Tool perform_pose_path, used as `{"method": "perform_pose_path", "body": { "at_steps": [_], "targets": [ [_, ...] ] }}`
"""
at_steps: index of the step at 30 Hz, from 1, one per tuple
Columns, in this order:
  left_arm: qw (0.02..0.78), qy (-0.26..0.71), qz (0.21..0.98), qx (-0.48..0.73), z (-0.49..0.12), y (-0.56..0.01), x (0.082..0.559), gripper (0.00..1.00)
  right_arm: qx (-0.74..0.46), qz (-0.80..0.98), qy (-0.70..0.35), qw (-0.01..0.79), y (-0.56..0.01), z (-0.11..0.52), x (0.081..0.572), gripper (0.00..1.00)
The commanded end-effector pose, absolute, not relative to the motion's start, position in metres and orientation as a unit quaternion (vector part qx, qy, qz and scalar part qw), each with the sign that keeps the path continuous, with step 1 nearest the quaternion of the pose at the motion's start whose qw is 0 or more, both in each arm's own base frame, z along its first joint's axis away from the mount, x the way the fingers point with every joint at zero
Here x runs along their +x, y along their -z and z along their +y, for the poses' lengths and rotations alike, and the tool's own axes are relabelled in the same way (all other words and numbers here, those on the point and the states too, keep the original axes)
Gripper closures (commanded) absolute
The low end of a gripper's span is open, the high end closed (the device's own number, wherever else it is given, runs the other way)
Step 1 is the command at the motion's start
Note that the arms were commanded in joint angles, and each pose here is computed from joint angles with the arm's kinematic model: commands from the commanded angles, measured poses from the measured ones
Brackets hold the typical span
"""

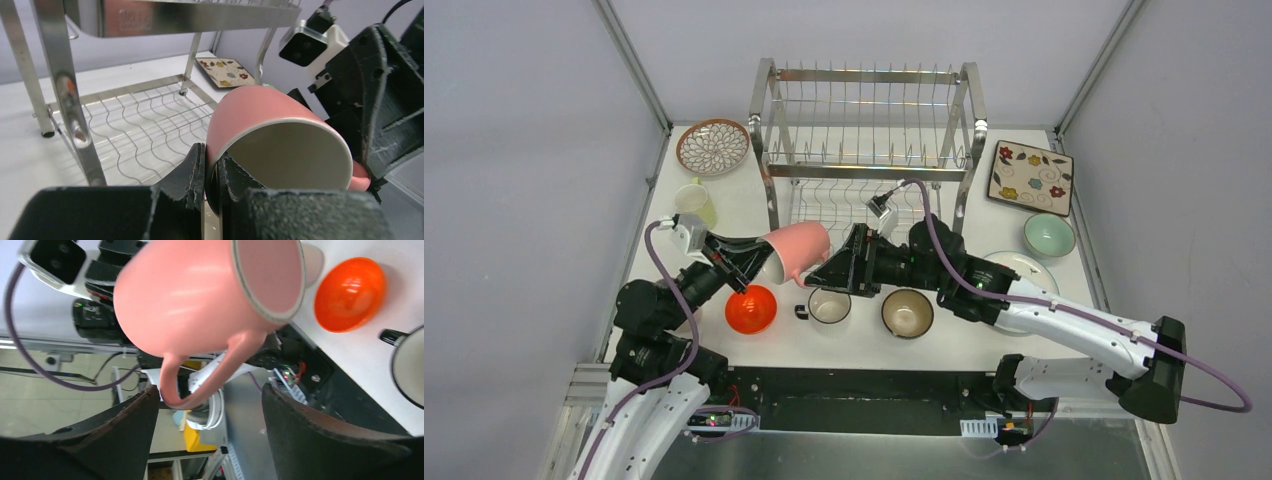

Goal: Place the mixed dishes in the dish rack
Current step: Turn the cup upside down in the dish rack.

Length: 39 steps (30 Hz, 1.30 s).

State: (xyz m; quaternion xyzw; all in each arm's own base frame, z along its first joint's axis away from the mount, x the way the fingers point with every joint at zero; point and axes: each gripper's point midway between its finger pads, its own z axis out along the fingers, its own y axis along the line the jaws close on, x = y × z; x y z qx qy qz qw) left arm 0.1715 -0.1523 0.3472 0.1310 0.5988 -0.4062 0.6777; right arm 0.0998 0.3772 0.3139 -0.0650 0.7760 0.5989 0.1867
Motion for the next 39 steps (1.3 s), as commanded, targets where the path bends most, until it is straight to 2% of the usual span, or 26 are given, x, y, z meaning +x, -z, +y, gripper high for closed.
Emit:
{"method": "perform_pose_path", "body": {
  "at_steps": [1,7,30,31,32,34,36,39],
  "targets": [
    [0.733,0.437,0.496,0.157,-0.151,-0.406,0.147,1.0,-0.055,0.714,-0.679,0.16,-0.357,0.389,0.093,0.25],
    [0.719,0.472,0.481,0.171,-0.16,-0.404,0.137,1.0,-0.038,0.689,-0.713,0.122,-0.365,0.401,0.091,0.34],
    [0.707,0.477,0.475,0.217,-0.169,-0.386,0.128,1.0,-0.051,0.647,-0.747,0.142,-0.362,0.4,0.091,0.34],
    [0.713,0.468,0.47,0.227,-0.169,-0.384,0.128,1.0,-0.035,0.644,-0.759,0.092,-0.367,0.398,0.082,0.95],
    [0.718,0.463,0.464,0.232,-0.169,-0.384,0.127,1.0,-0.034,0.639,-0.763,0.085,-0.37,0.397,0.08,0.98],
    [0.733,0.458,0.448,0.23,-0.165,-0.385,0.125,1.0,-0.038,0.633,-0.769,0.08,-0.374,0.395,0.077,0.77],
    [0.751,0.456,0.427,0.215,-0.16,-0.391,0.124,1.0,-0.04,0.631,-0.771,0.081,-0.376,0.392,0.075,0.61],
    [0.758,0.456,0.416,0.209,-0.158,-0.395,0.124,1.0,-0.037,0.632,-0.769,0.087,-0.376,0.389,0.076,0.56]
  ]
}}
